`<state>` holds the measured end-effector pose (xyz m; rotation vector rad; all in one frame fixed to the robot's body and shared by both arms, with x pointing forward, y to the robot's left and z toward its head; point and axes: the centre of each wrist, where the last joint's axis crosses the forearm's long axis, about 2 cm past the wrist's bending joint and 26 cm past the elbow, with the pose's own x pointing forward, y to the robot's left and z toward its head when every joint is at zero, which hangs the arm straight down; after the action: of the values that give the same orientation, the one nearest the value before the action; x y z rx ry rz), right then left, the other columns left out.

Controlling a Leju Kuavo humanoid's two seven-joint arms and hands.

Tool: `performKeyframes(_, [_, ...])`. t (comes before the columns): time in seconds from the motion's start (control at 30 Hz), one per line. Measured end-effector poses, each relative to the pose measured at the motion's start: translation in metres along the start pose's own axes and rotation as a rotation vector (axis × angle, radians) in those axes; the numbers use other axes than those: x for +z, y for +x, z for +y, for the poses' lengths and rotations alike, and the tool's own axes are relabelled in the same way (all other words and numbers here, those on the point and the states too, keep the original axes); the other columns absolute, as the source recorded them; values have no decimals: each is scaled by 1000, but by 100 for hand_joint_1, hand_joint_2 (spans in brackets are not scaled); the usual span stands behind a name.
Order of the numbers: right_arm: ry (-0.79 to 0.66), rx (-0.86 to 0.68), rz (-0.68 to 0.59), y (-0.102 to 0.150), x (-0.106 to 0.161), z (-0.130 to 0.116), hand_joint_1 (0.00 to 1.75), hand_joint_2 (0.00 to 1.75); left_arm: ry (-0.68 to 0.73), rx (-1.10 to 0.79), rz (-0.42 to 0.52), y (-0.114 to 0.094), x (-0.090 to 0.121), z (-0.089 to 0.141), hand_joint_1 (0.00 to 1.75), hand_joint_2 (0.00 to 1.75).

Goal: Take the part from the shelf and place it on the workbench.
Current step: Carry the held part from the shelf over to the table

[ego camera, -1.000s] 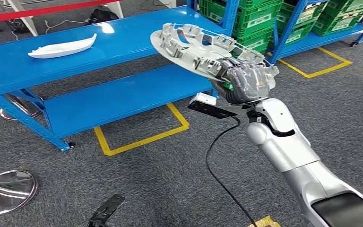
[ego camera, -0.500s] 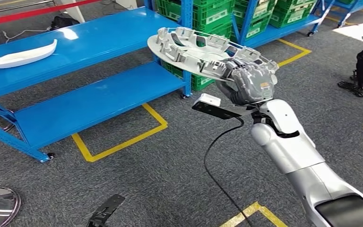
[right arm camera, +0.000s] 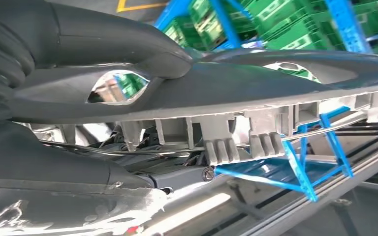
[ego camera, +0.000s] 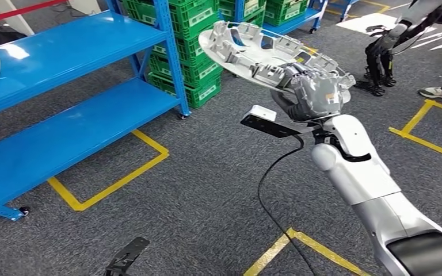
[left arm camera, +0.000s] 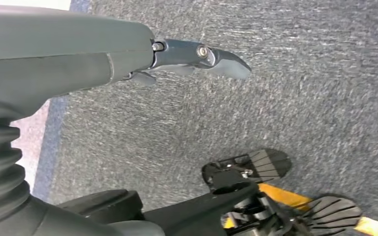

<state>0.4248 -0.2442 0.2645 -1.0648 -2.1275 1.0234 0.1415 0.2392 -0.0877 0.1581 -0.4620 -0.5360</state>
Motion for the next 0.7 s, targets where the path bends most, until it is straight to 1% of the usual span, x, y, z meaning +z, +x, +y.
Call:
performKeyframes(0.13, [-3, 27, 12, -10, 1, -6, 175, 175, 0, 6, -8, 2, 0, 0, 0, 175])
performKeyframes(0.27, [-5, 36, 16, -13, 0, -8, 175, 175, -2, 11, -3, -1, 0, -1, 0, 175])
performKeyframes(0.57, [-25, 71, 18, -21, -7, -20, 175, 175, 3, 27, -6, 1, 0, 1, 0, 175])
performKeyframes(0.7, [-25, 77, 19, -21, -8, -21, 175, 175, 3, 29, -5, 0, 0, 0, 0, 175])
